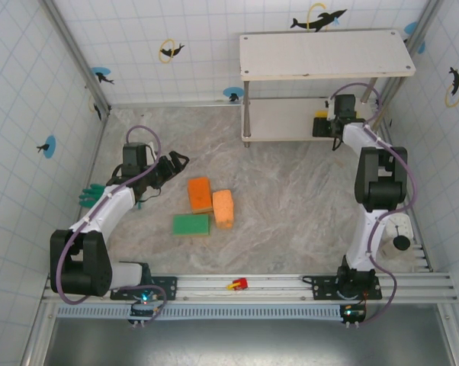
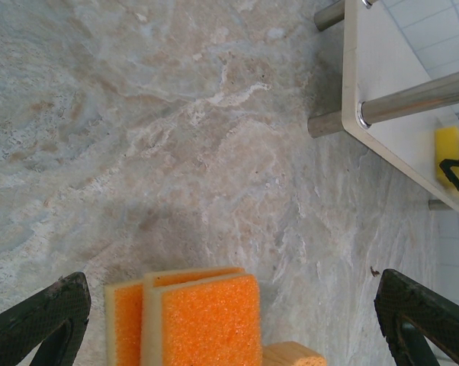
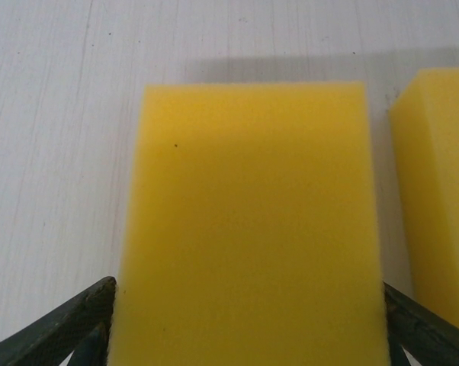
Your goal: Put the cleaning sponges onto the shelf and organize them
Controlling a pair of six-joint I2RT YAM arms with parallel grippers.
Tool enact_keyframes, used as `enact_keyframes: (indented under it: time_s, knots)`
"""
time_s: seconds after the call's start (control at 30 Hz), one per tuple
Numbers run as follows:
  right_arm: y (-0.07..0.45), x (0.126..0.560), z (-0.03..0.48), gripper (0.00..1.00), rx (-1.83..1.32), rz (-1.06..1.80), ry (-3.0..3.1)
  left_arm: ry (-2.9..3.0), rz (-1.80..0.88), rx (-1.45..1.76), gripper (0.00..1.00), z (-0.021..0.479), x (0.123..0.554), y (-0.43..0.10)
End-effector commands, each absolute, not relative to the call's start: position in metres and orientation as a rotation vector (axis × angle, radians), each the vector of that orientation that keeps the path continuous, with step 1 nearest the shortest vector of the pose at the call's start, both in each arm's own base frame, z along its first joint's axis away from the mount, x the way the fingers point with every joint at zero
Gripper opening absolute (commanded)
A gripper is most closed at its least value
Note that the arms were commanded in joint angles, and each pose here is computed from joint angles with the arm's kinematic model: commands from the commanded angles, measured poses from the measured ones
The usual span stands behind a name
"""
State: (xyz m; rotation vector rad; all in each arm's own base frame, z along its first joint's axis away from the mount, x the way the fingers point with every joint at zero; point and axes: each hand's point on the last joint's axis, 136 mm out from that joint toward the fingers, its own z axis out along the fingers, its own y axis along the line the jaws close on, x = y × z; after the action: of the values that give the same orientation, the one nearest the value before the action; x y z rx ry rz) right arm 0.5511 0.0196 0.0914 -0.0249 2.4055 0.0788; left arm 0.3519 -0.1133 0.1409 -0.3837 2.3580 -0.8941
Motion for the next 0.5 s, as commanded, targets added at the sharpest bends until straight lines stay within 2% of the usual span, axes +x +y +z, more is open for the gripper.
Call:
enact_keyframes:
  time_s: [0.0,0.47]
  knots:
    - [0.019,0.548,0.123,0.83,-0.023,0.058,2.328,2.35,-0.881,-0.366,0.97,0.146,0.352,-0.113]
    - [0.014,0.507,0.134,0.85,-0.045,0.036,2.333,2.353,-0.887,-0.362,0.97,0.144,0.351,-0.114]
